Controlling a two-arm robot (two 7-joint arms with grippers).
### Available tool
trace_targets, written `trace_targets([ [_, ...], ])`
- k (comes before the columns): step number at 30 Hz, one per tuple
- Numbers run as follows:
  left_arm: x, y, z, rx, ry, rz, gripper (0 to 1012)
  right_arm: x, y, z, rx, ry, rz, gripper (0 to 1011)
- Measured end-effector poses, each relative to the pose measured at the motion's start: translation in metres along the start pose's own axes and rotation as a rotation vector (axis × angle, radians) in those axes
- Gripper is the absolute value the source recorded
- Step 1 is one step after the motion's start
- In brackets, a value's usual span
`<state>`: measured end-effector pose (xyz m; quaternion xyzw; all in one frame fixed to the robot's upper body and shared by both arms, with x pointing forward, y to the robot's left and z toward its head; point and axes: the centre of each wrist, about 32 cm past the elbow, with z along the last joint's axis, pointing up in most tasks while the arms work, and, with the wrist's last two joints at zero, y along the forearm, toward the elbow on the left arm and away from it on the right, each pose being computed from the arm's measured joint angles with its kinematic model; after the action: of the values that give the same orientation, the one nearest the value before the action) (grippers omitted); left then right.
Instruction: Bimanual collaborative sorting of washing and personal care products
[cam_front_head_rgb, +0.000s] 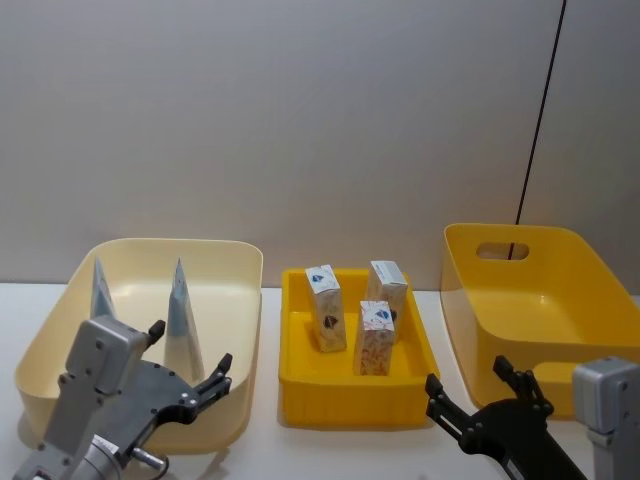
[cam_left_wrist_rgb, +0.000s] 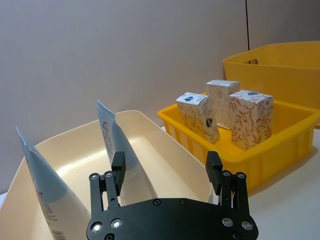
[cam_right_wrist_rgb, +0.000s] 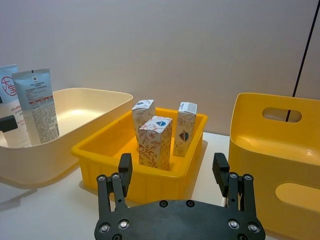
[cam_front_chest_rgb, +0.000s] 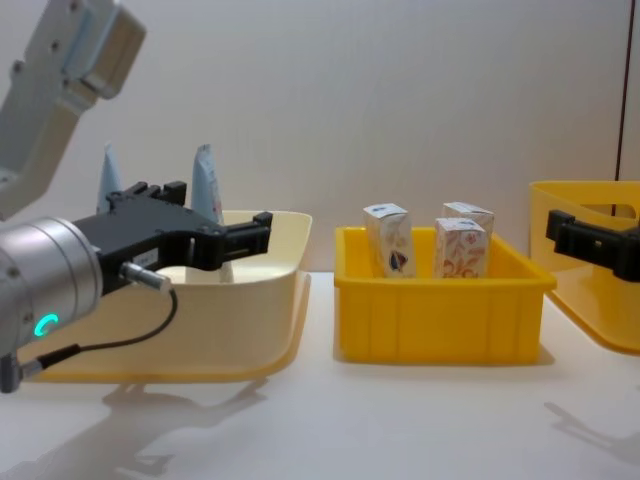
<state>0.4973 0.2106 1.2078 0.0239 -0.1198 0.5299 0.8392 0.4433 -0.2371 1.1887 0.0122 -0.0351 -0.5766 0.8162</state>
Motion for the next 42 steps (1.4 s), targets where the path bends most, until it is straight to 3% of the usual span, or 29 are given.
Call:
trace_targets([
  [6,0.0101,-0.0005,0.0000,-0.006,0.022,-0.008,1002,0.000,0.000,0.000,0.000,0.000,0.000,1001],
  [12,0.0210,-0.0028,-0.0009,-0.011,0.061,-0.021,1002,0.000,0.000,0.000,0.000,0.000,0.000,1001],
  [23,0.0339,-0.0095,-0.0039,0.004,0.117,-0.020,1001,0.000,0.000,0.000,0.000,0.000,0.000,1001],
  [36,0.0450,-0.0219,-0.0088,0.037,0.132,-0.017,1001,0.000,0.000,0.000,0.000,0.000,0.000,1001],
  [42,0.0494,-0.0322,-0.0115,0.048,0.131,-0.028,1002,0.000,0.000,0.000,0.000,0.000,0.000,1001],
])
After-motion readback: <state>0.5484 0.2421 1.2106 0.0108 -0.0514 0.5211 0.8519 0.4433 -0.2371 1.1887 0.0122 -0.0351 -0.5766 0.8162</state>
